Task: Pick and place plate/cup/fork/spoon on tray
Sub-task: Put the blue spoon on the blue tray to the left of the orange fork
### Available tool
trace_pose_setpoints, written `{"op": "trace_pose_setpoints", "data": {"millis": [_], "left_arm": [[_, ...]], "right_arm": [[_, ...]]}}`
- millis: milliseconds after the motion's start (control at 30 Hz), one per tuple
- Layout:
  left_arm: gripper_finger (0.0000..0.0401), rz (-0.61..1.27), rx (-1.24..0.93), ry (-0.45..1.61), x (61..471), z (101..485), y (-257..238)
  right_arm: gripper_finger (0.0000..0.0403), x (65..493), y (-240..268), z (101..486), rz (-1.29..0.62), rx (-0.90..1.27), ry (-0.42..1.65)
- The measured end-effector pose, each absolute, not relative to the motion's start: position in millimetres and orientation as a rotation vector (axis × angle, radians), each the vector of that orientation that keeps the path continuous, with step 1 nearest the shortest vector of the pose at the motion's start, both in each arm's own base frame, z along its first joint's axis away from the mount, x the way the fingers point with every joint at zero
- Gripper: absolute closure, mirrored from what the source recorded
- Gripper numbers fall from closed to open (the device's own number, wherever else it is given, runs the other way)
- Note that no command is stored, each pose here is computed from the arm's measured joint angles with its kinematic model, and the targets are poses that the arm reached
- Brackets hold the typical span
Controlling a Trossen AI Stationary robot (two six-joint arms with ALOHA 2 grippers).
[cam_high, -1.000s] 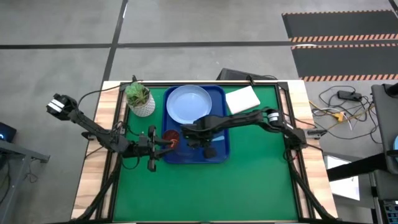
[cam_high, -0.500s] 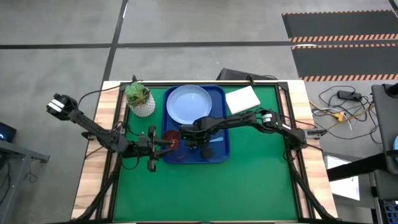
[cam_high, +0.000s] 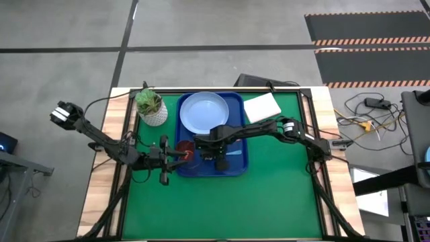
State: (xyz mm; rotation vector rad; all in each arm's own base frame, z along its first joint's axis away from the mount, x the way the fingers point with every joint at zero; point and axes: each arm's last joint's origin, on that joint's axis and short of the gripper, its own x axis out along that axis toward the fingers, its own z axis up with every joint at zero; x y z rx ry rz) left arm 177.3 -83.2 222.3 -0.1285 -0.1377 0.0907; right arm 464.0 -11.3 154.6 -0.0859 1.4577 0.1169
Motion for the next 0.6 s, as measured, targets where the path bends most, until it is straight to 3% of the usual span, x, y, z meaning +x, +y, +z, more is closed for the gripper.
{"op": "trace_pose_setpoints", "data": {"millis": [400,600], "left_arm": [[0.0292,0.092,-0.060,-0.181,153.0,233.3,-70.3],[0.0292,0.091,-0.058,-0.181,131.8,223.7,-57.9]], "right_arm": [[0.0311,435.9,6.3,203.5,0.079,-0.032,1.430],[0.0326,405.7,32.5,222.8,0.104,-0.038,1.234]]}}
